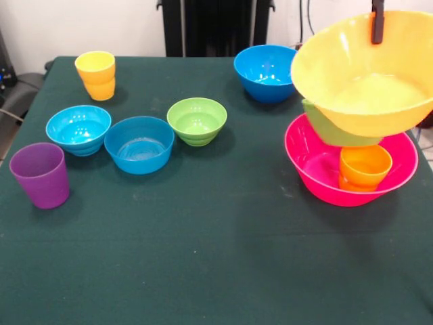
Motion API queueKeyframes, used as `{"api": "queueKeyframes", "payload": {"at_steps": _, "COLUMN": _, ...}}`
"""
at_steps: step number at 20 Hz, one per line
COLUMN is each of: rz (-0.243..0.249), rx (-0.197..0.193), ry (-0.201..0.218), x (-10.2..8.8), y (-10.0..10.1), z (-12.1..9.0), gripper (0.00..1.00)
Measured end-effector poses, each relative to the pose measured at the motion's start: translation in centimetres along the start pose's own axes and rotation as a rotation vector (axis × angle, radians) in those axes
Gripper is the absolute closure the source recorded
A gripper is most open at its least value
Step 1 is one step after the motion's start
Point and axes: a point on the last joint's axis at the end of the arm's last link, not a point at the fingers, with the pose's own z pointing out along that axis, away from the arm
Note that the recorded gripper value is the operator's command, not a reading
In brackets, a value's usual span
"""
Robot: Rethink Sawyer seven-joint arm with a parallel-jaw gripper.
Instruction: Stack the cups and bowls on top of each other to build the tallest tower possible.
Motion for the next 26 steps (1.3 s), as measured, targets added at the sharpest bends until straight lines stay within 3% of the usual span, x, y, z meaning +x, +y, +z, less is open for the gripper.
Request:
{"api": "queueKeyframes", "payload": {"at_steps": 9, "rz": -0.002, "rx": -0.003, "ry": 0.001, "x": 0.2, "y": 0.0, "z": -0.2, "gripper": 1.00}}
{"api": "queueKeyframes", "payload": {"at_steps": 26, "rz": -0.034, "rx": 0.007, "ry": 0.027, "x": 5.2, "y": -2.1, "z": -2.1, "gripper": 1.00}}
